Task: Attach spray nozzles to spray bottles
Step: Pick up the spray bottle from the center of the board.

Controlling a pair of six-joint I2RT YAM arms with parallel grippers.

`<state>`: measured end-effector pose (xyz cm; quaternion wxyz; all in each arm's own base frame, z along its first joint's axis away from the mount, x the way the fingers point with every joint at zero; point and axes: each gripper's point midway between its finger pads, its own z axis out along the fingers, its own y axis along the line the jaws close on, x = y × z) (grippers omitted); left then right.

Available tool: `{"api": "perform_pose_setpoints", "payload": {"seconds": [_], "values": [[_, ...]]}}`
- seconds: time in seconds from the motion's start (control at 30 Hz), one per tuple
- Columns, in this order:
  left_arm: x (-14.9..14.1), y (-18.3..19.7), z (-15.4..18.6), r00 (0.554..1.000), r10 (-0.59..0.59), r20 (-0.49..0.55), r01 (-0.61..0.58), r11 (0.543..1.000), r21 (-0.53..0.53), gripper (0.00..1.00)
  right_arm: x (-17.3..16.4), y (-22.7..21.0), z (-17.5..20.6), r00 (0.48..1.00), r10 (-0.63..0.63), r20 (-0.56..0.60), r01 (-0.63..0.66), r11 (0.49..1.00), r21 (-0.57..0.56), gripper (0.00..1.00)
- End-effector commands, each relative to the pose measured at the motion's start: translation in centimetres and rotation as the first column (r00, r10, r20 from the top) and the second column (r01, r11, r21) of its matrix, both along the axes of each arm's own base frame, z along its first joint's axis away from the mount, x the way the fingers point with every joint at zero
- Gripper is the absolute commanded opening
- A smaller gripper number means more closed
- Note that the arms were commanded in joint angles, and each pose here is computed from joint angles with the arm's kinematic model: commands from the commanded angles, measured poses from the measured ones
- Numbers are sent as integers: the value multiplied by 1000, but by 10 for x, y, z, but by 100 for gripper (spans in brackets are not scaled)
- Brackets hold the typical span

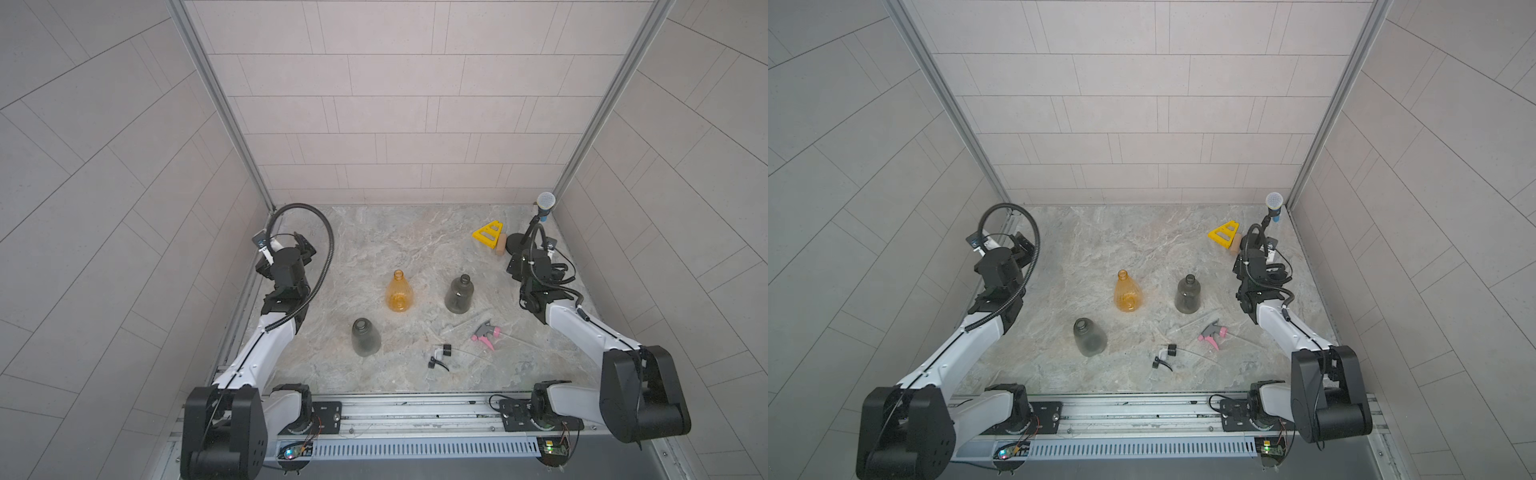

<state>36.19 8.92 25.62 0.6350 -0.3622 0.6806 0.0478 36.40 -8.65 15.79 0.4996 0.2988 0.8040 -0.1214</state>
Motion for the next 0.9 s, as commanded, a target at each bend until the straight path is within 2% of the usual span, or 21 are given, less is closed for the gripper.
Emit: {"api": "perform_pose_setpoints", "payload": {"seconds": [0.0,0.07,0.1,0.17,0.33,0.5,0.6,0.73,0.87], "values": [[-41,31,-28,970,237,-55,-243,939,-245,100,-25,-16,-41,989,-143,-27,144,932,332,100],[-39,32,-25,978,209,-5,-203,940,-275,100,-25,-19,-52,980,-190,51,142,864,483,100],[-40,32,-23,979,203,16,-191,941,-278,100,-18,-16,-50,976,-173,130,75,833,548,100],[-39,28,-22,983,183,15,-170,939,-298,100,-11,-9,-42,967,-138,214,-16,808,590,100],[-17,2,-4,999,-6,-45,-8,951,-308,100,0,7,-4,971,27,237,-151,841,520,100],[-4,-28,28,982,-188,-19,171,927,-333,100,-4,36,66,920,160,357,-299,877,376,100],[-5,-49,47,957,-290,5,275,901,-334,100,-7,67,107,874,281,398,-407,870,280,100],[-15,-73,60,921,-389,9,370,870,-326,100,-14,122,142,781,463,419,-571,801,178,100],[-33,-92,64,875,-484,-5,456,827,-328,100,-31,189,158,650,669,360,-740,665,102,100]]}}
